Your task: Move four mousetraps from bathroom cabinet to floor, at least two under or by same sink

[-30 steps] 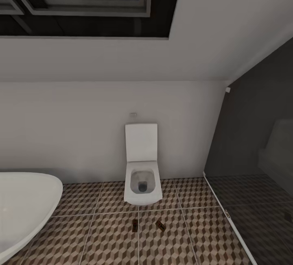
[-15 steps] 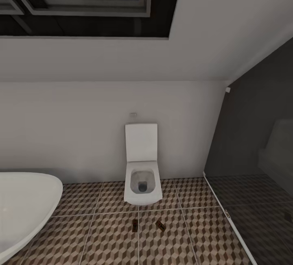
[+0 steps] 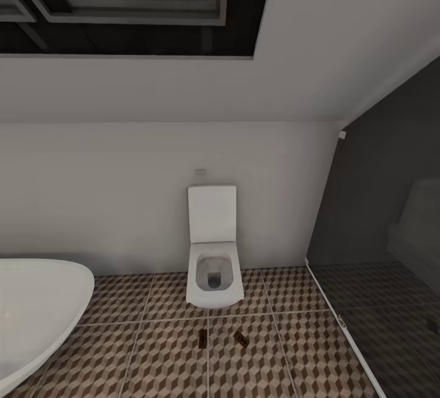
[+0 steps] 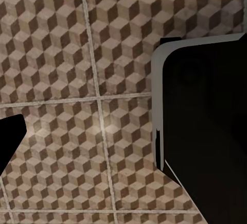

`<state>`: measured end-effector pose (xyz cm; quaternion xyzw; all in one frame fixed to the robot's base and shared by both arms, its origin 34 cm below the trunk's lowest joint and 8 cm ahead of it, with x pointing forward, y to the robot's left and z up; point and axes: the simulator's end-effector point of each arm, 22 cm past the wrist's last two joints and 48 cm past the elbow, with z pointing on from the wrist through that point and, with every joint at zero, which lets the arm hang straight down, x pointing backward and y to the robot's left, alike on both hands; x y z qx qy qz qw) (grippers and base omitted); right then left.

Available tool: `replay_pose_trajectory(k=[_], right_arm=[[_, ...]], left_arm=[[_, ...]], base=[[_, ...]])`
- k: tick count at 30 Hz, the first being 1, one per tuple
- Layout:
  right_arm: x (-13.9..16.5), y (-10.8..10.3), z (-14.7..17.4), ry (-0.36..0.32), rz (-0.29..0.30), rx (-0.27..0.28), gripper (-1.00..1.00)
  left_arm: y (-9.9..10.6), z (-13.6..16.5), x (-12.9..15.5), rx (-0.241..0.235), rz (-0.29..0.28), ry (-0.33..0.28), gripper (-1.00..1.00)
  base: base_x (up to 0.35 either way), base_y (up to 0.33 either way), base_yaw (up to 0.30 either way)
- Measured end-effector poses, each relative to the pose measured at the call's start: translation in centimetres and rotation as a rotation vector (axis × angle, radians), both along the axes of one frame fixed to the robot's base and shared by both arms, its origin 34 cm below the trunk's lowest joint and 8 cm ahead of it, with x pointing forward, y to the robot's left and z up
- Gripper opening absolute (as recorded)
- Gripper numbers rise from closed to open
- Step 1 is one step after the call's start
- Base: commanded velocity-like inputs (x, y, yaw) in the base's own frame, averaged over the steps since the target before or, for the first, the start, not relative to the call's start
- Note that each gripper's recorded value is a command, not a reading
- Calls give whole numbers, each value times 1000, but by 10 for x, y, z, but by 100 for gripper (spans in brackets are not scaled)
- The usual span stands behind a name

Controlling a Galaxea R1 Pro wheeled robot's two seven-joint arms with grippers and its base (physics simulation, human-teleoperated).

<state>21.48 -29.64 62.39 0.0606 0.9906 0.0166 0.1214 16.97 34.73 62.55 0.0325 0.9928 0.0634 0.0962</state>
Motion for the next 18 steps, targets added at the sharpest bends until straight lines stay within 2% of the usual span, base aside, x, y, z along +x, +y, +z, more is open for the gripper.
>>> replay_pose_trajectory(k=[18], right_arm=[[0,0,0,0,0,0,100]], left_arm=[[0,0,0,0,0,1,100]], base=[[0,0,0]])
